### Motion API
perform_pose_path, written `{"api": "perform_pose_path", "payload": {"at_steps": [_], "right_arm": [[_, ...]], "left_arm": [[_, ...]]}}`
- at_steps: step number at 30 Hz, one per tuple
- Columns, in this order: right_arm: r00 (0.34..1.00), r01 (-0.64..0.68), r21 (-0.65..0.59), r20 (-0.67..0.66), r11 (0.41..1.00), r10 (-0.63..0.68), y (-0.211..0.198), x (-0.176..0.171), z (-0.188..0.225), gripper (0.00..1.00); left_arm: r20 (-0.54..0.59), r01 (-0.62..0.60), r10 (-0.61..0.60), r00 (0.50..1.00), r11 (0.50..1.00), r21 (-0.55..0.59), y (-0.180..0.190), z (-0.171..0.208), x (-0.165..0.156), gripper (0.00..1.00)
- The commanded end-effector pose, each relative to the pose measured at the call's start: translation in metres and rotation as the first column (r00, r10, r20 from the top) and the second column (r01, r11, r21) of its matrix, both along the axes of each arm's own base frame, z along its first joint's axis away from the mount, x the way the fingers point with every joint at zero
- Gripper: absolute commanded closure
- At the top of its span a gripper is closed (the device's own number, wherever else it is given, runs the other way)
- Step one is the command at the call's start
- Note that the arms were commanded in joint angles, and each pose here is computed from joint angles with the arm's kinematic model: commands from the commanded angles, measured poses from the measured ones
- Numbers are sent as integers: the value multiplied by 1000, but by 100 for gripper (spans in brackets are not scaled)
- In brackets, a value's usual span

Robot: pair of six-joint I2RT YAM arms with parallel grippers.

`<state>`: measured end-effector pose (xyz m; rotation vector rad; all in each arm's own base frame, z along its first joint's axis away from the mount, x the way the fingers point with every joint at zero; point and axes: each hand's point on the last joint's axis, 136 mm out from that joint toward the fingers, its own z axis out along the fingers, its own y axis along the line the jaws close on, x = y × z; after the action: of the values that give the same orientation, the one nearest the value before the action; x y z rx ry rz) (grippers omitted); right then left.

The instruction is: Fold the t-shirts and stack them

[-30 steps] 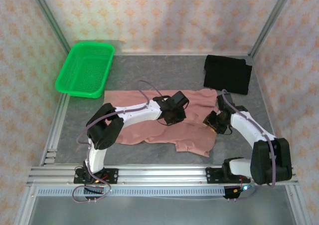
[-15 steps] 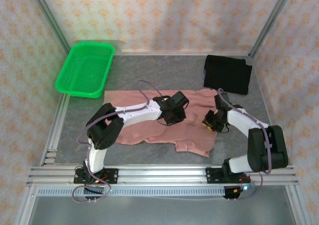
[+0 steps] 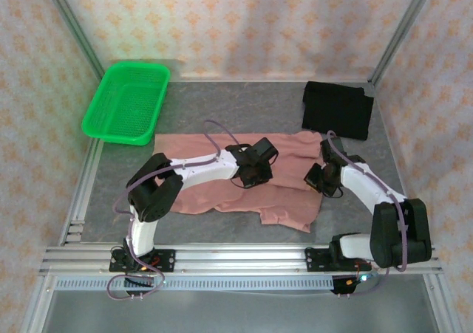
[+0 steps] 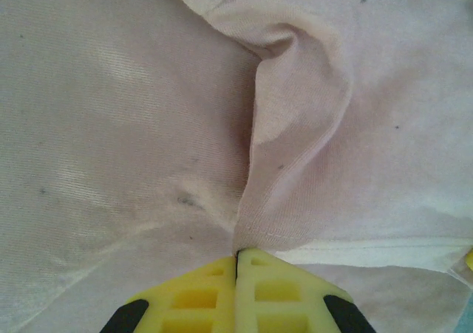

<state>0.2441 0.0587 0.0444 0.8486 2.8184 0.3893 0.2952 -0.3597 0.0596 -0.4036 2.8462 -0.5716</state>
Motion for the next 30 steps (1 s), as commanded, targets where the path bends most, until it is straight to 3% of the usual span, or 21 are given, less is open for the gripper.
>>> {"api": "perform_pose_path", "payload": {"at_steps": [1, 15, 19, 21, 25, 28, 30], "right_arm": [[1000, 2, -67, -31, 998, -4, -12, -7, 3, 100], [996, 7, -138, -82, 990, -19, -25, -17, -6, 100], [996, 9, -126, -84, 992, -20, -23, -18, -6, 95], [997, 11, -118, -78, 993, -21, -22, -18, -1, 87], [999, 20, -141, -23, 990, -23, -27, -19, 23, 55], [999, 29, -149, 38, 988, -23, -30, -20, 47, 35], [996, 15, -119, 92, 993, -4, -25, -20, 64, 21]], "left_arm": [[28, -6, 5, 1000, 999, 47, 15, 11, 3, 100], [-33, 32, -30, 999, 998, 57, 10, -8, -19, 100], [-36, 6, -3, 999, 996, 92, 25, -10, -22, 100], [-4, -17, 17, 1000, 997, 81, 34, 9, -19, 100], [75, -46, 41, 996, 997, 62, 52, 47, -15, 99], [150, -78, 71, 986, 996, 41, 73, 82, -14, 89], [188, -114, 108, 976, 993, 21, 95, 103, -16, 75]]}}
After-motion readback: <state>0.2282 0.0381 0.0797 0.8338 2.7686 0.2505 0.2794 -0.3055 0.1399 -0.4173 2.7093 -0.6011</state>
